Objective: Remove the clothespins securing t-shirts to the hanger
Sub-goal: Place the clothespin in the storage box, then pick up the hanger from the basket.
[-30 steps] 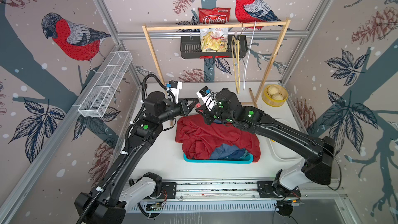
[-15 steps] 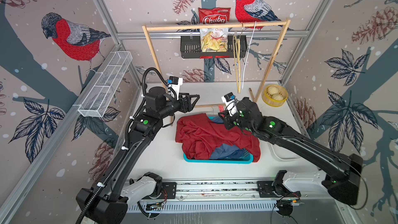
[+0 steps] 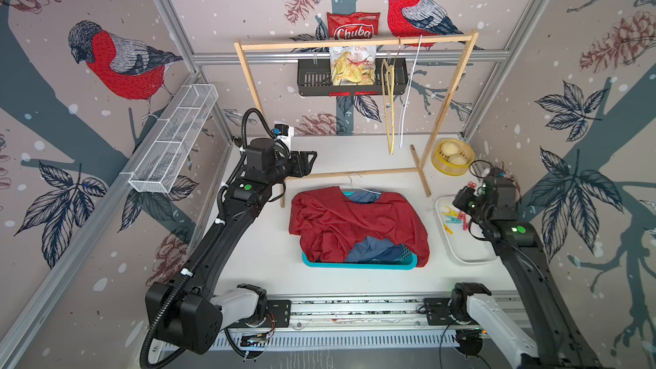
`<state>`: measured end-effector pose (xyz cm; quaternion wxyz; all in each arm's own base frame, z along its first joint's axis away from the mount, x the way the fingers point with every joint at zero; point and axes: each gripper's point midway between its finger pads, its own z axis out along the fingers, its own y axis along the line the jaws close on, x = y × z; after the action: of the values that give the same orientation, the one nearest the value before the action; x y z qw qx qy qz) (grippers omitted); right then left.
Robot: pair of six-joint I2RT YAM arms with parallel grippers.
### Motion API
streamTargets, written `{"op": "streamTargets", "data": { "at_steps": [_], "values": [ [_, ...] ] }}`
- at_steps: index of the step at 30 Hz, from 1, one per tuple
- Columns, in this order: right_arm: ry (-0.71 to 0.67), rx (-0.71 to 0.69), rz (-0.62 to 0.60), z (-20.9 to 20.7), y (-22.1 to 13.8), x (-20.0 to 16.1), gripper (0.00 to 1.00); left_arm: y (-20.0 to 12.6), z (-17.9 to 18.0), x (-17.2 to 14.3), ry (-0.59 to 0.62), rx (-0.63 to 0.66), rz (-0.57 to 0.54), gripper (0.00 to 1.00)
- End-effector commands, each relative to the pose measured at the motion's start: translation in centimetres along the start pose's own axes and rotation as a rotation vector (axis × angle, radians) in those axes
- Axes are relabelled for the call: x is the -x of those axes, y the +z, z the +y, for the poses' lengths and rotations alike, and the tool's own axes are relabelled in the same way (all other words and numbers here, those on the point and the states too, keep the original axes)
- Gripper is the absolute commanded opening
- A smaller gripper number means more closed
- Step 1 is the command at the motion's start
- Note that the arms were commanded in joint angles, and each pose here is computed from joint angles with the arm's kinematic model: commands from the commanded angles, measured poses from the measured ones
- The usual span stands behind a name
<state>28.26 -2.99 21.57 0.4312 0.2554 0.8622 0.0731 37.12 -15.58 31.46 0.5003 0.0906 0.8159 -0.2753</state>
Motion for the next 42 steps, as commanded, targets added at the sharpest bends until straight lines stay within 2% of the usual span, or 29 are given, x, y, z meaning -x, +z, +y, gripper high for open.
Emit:
{"op": "streamTargets", "data": {
  "at_steps": [1,5,7,9,10,18,22,25,27,30,33,37,42],
  "values": [
    [0.11,0.04,0.085,-2.2,1.1,-1.2,0.17,0.0,0.0,0.9,0.032,-0.006,-0.036,0.69],
    [0.201,0.011,0.089,-5.7,2.4,-1.7,0.2,-0.2,0.4,0.2,0.041,0.006,-0.024,0.68],
    [0.204,0.002,0.125,-6.1,2.9,-2.3,0.37,-0.4,0.5,-0.1,0.047,0.009,-0.023,0.68],
    [0.195,0.016,0.169,-5.8,3.2,-2.7,0.49,-0.4,0.6,-0.3,0.049,0.01,-0.019,0.68],
    [0.194,0.02,0.19,-5.8,3.3,-3.0,0.52,-0.4,0.5,-0.4,0.049,0.006,-0.016,0.68],
    [0.089,0.07,0.271,-3.4,3.1,-4.4,0.53,0.4,0.4,-1.4,0.035,-0.03,-0.003,0.68],
    [-0.056,0.22,0.198,3.1,1.3,-2.9,0.52,1.0,0.1,-1.8,0.034,-0.061,0.016,0.68],
    [-0.178,0.411,0.176,9.7,-0.2,-3.1,0.53,1.9,-0.5,-2.5,0.032,-0.116,0.058,0.67],
    [-0.229,0.505,0.226,13.1,-0.4,-4.5,0.54,2.6,-1.0,-3.4,0.007,-0.16,0.105,0.65],
    [-0.292,0.55,0.351,15.8,0.8,-7.7,0.57,3.5,-1.3,-4.6,-0.023,-0.181,0.167,0.64],
    [-0.344,0.563,0.455,17.4,2.2,-10.5,0.61,3.9,-1.9,-5.5,-0.02,-0.19,0.193,0.63],
    [-0.392,0.533,0.598,18.3,4.5,-12.9,0.6,4.1,-2.4,-6.3,-0.015,-0.194,0.212,0.63],
    [-0.516,0.575,0.736,20.1,3.7,-16.8,0.56,4.0,-2.2,-6.7,-0.009,-0.176,0.221,0.63]
  ]
}}
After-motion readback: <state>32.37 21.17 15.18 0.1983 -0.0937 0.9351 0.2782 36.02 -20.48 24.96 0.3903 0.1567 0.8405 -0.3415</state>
